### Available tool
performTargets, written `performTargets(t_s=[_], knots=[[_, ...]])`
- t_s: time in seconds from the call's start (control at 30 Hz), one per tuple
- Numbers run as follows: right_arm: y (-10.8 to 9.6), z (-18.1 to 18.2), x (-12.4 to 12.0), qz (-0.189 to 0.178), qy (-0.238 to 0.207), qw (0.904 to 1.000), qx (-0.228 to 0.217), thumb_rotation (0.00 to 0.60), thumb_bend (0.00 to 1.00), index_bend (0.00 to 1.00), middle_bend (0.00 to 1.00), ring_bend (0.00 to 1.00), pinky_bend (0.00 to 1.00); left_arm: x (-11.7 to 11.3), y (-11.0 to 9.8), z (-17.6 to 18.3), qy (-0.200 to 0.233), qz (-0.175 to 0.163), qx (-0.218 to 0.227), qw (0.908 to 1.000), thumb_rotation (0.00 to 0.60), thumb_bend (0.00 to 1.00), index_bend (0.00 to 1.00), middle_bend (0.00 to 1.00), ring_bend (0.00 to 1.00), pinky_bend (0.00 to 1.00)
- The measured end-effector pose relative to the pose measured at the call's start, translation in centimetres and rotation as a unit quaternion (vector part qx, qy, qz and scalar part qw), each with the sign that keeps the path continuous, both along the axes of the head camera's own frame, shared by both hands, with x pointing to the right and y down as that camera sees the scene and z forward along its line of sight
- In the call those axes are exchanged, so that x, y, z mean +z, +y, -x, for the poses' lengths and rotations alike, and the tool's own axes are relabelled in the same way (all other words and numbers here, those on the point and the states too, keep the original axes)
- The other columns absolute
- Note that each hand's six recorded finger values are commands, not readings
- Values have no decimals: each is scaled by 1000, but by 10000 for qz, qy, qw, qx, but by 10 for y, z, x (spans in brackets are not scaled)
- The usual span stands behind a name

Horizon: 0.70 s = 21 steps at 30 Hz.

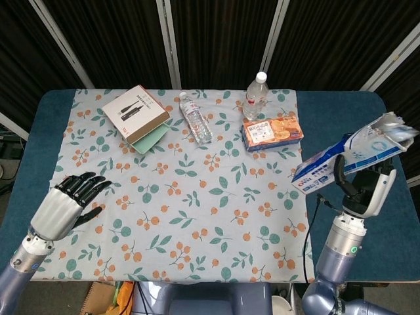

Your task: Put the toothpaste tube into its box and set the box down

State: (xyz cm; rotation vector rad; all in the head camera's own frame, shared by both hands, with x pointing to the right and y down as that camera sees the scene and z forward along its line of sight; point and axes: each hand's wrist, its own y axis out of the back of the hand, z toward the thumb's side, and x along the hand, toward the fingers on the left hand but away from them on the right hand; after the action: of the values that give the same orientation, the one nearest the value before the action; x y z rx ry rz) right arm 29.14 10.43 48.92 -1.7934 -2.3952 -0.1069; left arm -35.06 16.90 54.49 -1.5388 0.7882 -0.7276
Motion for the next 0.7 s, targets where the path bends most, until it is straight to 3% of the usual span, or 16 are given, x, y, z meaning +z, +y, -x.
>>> performTargets(t_s=[0.33, 0.5, 0.63, 0.7], knots=[[7, -11, 22, 474, 432, 9979, -20, 600, 550, 580, 657, 676, 560, 24, 65, 26, -30, 901, -113, 9959, 600, 58, 231, 292, 283, 453], [11, -13, 42, 853, 947, 9917, -178, 600, 550, 579, 657, 676, 559, 23, 76, 33, 20, 1023, -140, 9947, 600, 58, 232, 292, 283, 453], [20, -8, 63, 1349, 1579, 9766, -566, 600, 550, 579, 657, 676, 560, 21, 79, 37, -10, 1093, -179, 9939, 600, 58, 242, 292, 283, 447], [30, -4, 77, 1664, 2017, 9613, -873, 600, 550, 580, 657, 676, 560, 20, 80, 39, -24, 1115, -204, 9936, 600, 58, 243, 291, 283, 443]])
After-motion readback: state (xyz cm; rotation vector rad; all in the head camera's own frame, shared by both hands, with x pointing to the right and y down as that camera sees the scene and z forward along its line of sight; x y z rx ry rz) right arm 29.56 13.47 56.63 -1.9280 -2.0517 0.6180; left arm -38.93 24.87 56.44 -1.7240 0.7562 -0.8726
